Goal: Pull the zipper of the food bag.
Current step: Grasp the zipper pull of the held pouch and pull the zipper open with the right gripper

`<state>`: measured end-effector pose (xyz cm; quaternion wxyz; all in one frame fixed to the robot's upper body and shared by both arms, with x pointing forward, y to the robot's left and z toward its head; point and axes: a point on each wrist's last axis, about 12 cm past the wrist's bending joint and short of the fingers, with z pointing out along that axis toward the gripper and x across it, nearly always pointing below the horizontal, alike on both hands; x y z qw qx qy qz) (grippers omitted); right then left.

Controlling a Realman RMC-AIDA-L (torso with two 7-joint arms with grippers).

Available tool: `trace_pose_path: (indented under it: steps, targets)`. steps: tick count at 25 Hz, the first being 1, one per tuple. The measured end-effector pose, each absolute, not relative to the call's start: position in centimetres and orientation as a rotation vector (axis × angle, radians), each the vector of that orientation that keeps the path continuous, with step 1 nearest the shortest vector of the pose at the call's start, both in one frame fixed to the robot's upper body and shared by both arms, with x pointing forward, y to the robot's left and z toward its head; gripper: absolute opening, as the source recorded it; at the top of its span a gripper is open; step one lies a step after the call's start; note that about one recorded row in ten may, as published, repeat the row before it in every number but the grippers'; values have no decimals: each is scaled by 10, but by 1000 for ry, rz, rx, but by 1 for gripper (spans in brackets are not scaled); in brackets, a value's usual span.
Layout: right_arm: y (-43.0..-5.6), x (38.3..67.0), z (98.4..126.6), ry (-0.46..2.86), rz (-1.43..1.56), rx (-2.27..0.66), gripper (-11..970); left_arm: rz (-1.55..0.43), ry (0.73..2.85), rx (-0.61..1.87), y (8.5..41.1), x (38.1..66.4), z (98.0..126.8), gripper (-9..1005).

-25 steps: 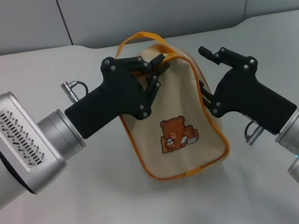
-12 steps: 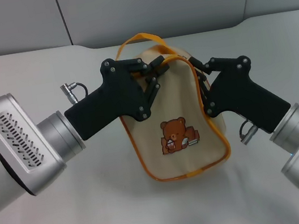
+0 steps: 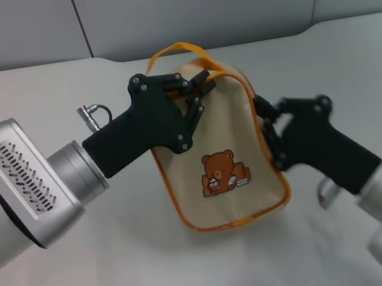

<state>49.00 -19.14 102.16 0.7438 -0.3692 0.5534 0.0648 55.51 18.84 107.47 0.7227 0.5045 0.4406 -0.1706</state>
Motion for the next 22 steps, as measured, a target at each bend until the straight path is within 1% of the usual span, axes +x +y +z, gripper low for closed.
trace_pose_path:
  steps: [3,4,5,9,12,16,22]
  targets:
    - [-204,468,1011,1255,127,-771,18,-374,973,1110,188,556,1075,59]
    - [-212,453,1004,1287,113,-750,22,-371,974,1109,189,556,1076,59]
    - [-212,453,1004,1287,113,-750,25,-371,974,1109,189,556,1076,59]
    - [-230,423,993,1344,73,-714,39,-362,981,1112,190,558,1075,59]
    - [-236,414,989,1360,62,-722,49,-361,980,1114,190,558,1076,59]
    - [-238,412,988,1362,56,-714,63,-360,980,1114,190,559,1076,59]
    - [-243,402,1005,1239,60,-612,83,-363,988,1097,191,556,1074,90]
